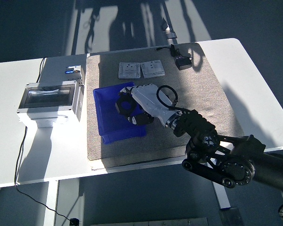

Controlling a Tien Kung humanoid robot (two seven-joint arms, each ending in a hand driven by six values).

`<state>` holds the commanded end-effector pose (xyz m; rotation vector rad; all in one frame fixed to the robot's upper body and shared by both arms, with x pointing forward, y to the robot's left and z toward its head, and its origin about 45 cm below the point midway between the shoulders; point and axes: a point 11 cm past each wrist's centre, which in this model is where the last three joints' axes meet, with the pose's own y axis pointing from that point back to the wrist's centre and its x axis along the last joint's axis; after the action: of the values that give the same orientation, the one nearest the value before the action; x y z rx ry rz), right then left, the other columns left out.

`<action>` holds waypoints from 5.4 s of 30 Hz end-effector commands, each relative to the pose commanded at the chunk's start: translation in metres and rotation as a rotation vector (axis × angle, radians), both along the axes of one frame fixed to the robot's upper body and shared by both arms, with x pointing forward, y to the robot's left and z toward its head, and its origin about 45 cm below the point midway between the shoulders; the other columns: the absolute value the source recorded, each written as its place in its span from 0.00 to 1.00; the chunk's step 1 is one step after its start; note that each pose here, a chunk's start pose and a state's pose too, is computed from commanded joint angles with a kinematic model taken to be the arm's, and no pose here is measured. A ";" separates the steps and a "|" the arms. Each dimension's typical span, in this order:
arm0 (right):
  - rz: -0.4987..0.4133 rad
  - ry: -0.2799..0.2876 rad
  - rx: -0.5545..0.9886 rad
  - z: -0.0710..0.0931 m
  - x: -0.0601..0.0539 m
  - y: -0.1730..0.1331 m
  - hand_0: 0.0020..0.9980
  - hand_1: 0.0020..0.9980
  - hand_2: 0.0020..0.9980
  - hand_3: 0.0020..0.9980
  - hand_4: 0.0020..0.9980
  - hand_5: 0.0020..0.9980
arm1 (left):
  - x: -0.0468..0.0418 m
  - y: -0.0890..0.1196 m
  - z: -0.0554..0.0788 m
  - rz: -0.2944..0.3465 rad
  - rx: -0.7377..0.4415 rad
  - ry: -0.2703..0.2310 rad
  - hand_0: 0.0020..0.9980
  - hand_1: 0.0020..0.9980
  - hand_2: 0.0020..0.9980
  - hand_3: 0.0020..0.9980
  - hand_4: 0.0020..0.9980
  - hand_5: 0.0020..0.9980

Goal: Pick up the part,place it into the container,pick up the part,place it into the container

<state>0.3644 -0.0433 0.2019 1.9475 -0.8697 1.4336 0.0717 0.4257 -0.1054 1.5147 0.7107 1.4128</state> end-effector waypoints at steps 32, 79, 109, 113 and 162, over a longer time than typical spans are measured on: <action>-0.127 -0.005 -0.003 0.009 0.027 -0.018 0.37 0.33 0.97 1.00 0.88 0.27 | 0.0008 0.000 0.000 -0.006 0.001 0.003 0.65 0.66 0.63 0.39 0.77 0.96; -0.469 0.219 0.028 -0.083 0.059 -0.107 0.68 0.51 0.56 0.65 0.42 0.00 | 0.0038 -0.007 -0.002 -0.019 -0.007 -0.006 0.65 0.66 0.63 0.40 0.77 0.94; -0.434 0.143 0.119 -0.058 0.066 -0.095 0.69 0.62 0.68 0.67 0.55 0.06 | 0.0001 -0.003 -0.001 -0.023 -0.017 0.007 0.66 0.66 0.63 0.41 0.77 0.94; -0.420 0.152 0.077 -0.056 0.069 -0.092 0.69 0.62 0.68 0.67 0.55 0.06 | -0.0009 -0.004 -0.002 -0.018 -0.019 0.003 0.66 0.66 0.63 0.41 0.77 0.94; -0.367 0.216 -0.122 -0.059 0.077 -0.089 0.83 0.73 0.80 0.78 0.80 0.26 | 0.0043 -0.003 0.000 -0.017 -0.017 -0.006 0.66 0.67 0.63 0.41 0.78 0.96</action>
<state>0.4409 -0.1319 0.1428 1.7066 -0.9548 1.0199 0.0761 0.4227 -0.1058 1.4995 0.7022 1.3951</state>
